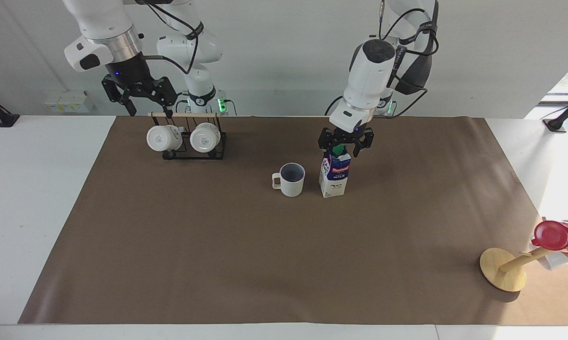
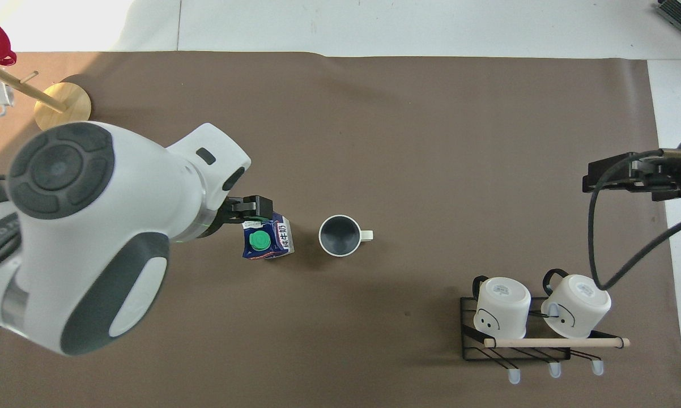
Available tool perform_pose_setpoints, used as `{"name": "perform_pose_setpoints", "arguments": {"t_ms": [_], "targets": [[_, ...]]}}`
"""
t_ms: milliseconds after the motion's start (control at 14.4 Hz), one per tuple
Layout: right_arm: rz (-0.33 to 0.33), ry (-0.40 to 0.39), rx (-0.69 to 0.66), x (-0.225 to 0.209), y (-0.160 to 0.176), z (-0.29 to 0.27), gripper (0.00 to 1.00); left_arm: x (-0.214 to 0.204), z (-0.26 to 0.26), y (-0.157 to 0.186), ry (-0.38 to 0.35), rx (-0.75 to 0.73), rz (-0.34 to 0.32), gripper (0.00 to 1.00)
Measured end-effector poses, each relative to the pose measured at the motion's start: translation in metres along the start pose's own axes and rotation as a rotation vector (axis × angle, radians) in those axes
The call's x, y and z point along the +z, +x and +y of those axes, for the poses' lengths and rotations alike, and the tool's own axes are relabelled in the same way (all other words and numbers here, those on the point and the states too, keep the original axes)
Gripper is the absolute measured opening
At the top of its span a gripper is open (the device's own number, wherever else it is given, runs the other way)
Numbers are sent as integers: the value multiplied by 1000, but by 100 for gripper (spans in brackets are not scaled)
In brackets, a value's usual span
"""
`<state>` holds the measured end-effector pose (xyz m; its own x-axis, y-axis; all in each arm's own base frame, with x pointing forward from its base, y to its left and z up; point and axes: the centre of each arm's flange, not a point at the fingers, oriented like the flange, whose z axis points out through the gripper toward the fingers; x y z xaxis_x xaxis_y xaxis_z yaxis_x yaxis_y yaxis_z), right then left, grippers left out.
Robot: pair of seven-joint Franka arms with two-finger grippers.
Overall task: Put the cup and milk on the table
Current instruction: 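Open the left gripper and draw it back from the carton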
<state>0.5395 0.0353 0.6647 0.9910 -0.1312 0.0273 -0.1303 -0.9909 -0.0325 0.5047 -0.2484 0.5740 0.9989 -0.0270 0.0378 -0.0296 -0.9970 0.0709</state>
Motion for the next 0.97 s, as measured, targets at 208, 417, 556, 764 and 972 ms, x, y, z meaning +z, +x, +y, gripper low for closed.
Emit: {"name": "perform_pose_setpoints", "arguments": {"t_ms": [208,417,556,764,972], "targets": [[0,0,0,0,0,0,100,-25,-74,23,13,27,-16,100],[0,0,0,0,0,0,100,-53,-142,32,21,33,-44,100],[0,0,0,0,0,0,100,-73,-158,29,22,29,-54,100],[0,0,0,0,0,0,100,-82,-155,25,23,37,-63,100],[0,0,0,0,0,0,100,-82,-152,25,23,42,-63,100]]}}
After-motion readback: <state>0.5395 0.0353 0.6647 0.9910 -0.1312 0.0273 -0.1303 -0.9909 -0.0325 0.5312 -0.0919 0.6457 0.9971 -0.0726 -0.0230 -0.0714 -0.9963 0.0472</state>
